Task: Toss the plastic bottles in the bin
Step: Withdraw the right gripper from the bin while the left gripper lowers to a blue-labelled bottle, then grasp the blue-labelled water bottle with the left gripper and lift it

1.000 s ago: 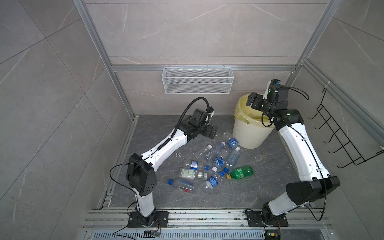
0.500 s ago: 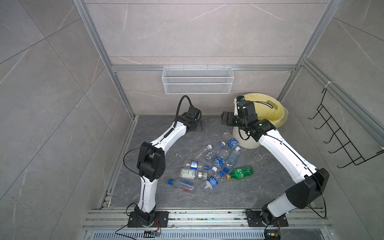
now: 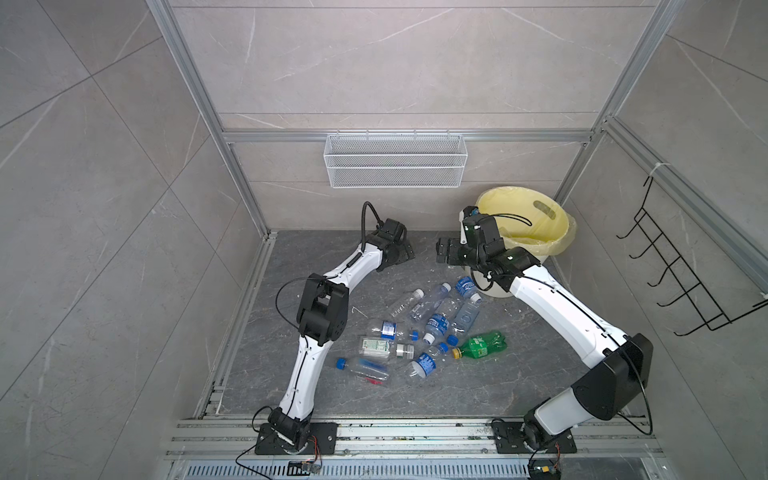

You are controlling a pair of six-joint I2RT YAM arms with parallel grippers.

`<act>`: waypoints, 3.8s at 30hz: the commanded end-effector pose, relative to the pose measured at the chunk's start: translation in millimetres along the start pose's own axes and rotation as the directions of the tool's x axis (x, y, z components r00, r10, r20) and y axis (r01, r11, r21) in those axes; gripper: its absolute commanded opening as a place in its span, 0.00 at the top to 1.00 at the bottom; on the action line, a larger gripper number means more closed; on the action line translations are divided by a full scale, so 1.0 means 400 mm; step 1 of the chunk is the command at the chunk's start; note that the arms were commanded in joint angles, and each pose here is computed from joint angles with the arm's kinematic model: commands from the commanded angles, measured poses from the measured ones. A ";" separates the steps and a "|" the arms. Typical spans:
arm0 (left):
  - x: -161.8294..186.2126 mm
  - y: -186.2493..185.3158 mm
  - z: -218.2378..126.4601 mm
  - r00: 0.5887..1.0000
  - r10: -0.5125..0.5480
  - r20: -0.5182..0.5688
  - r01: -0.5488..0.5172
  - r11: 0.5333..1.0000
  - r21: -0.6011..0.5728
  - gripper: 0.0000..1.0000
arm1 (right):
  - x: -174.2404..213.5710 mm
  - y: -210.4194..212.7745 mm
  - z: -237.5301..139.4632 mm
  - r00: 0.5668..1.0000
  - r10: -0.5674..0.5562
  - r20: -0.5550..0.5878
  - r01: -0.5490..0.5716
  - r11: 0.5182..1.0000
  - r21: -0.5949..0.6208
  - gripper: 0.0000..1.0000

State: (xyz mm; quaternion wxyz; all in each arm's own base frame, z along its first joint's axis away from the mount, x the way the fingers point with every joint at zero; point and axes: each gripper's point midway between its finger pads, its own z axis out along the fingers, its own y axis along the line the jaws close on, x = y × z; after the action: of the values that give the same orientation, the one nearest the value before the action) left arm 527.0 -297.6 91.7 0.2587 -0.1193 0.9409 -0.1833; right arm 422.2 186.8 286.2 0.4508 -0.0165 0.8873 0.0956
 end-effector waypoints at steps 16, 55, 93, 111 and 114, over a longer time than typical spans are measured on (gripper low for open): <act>-0.055 -0.035 0.144 0.988 -0.140 0.061 0.129 0.979 0.160 0.12 | 0.053 0.002 -0.009 0.999 0.014 -0.043 -0.015 1.000 -0.027 0.00; 0.016 0.007 0.253 0.977 -0.210 -0.039 0.214 0.955 0.205 0.64 | 0.104 -0.013 0.007 0.996 0.030 -0.080 -0.031 1.000 -0.001 0.00; 0.127 0.033 -0.394 0.961 0.276 -0.010 -0.249 0.881 0.402 0.82 | 0.081 0.160 0.060 0.940 0.279 -0.196 -0.324 0.908 -0.266 0.01; 0.211 -0.065 -0.517 0.909 0.407 0.095 -0.403 0.795 0.454 0.82 | 0.026 0.271 0.094 0.895 0.383 -0.228 -0.443 0.823 -0.356 0.09; 0.222 -0.073 -0.521 0.897 0.428 0.106 -0.428 0.785 0.448 0.82 | 0.029 0.271 0.104 0.894 0.386 -0.227 -0.445 0.824 -0.351 0.11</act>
State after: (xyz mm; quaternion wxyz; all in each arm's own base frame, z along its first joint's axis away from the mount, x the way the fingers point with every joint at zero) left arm 351.8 -288.0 204.7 0.2789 0.1332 0.8913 -0.3316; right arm 430.7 293.1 260.7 0.3369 0.0756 0.8712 0.3490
